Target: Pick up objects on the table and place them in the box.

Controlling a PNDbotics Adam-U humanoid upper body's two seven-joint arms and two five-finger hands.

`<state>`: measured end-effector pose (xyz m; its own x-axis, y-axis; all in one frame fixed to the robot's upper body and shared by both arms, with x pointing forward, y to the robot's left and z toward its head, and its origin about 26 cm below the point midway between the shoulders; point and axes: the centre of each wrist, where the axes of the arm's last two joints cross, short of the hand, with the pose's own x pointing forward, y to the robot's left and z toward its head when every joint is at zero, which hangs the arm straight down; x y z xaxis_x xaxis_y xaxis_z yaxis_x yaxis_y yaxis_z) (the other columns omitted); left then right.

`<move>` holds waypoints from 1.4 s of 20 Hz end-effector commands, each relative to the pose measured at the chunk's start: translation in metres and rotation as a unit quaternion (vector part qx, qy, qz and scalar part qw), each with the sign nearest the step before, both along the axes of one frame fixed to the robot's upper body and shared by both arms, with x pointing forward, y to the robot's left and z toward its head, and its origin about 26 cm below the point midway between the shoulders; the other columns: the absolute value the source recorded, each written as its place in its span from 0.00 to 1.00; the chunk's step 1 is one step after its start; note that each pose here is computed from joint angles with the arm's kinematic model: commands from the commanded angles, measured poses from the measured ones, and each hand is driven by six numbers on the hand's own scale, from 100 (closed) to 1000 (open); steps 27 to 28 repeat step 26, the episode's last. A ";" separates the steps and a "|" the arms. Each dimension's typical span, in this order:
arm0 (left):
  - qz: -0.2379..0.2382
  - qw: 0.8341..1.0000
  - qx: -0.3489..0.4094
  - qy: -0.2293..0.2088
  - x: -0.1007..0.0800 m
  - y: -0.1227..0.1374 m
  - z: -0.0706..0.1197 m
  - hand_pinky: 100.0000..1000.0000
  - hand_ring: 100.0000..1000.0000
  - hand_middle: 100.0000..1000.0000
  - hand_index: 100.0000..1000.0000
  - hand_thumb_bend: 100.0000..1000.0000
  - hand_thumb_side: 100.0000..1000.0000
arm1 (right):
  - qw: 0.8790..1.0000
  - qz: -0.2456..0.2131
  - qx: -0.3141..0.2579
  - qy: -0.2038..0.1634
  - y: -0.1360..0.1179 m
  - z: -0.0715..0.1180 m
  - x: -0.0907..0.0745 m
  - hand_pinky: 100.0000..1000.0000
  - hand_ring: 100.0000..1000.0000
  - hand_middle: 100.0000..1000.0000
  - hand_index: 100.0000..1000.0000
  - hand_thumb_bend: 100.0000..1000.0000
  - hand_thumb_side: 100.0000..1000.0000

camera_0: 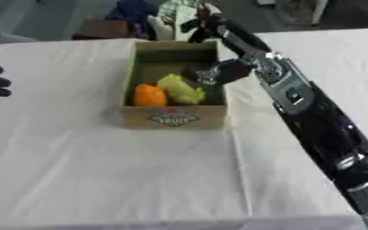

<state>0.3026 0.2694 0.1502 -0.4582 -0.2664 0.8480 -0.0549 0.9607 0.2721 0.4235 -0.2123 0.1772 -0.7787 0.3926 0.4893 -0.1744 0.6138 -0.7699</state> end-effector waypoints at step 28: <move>0.035 0.999 -0.011 0.008 -0.003 0.013 -0.011 0.53 0.52 0.52 0.75 0.48 0.71 | 0.961 -0.083 0.225 0.136 -0.102 -0.030 -0.105 0.58 0.55 0.57 0.77 0.00 0.46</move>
